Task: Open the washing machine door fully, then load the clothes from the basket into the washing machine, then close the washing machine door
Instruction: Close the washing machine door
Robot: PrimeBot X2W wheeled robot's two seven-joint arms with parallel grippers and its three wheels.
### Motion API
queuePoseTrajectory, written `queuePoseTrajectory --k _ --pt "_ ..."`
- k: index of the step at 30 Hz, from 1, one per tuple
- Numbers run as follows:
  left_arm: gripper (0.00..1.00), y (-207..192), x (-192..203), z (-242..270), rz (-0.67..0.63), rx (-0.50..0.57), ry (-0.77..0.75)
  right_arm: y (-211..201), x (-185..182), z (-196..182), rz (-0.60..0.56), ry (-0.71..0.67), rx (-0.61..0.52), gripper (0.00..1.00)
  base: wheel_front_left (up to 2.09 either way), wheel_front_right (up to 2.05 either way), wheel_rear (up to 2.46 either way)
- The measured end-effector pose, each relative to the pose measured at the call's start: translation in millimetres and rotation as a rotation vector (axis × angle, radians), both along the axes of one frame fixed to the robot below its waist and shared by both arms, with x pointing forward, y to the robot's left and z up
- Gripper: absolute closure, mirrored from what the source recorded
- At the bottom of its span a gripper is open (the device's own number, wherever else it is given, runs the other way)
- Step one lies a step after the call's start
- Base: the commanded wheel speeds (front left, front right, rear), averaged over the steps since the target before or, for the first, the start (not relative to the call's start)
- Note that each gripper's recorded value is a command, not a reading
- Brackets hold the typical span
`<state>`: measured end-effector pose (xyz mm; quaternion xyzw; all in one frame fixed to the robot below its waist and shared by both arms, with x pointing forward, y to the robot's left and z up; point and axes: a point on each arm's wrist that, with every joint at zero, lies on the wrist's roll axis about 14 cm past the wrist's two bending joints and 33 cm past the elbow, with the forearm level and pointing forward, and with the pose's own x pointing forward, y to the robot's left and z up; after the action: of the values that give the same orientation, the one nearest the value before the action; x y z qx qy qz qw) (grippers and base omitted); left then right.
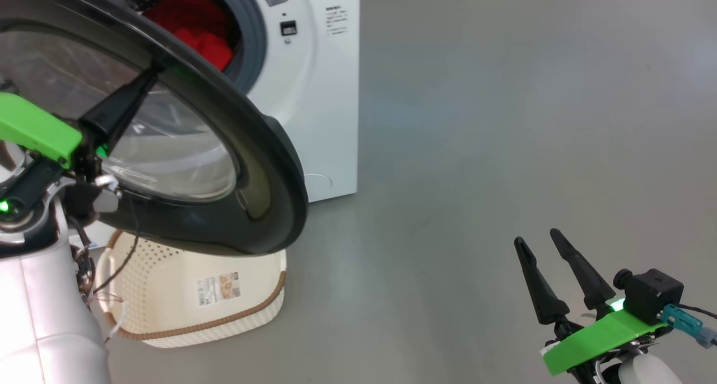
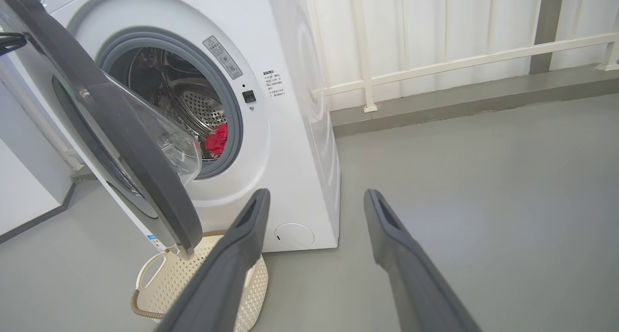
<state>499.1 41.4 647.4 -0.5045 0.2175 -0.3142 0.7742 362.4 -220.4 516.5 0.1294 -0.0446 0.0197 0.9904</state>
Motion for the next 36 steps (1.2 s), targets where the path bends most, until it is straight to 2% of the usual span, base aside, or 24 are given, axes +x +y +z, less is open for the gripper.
queuePoseTrajectory --k 16,36 --pt "1.0 -19 45 -15 0.1 0.015 -0.001 -29 -11 -3 -0.098 0.014 0.002 0.0 0.0 0.0 0.0" --pt "1.0 -21 53 -13 0.124 0.007 -0.022 -34 -11 3 -0.112 -0.003 0.0 0.0 0.0 0.0 0.0"
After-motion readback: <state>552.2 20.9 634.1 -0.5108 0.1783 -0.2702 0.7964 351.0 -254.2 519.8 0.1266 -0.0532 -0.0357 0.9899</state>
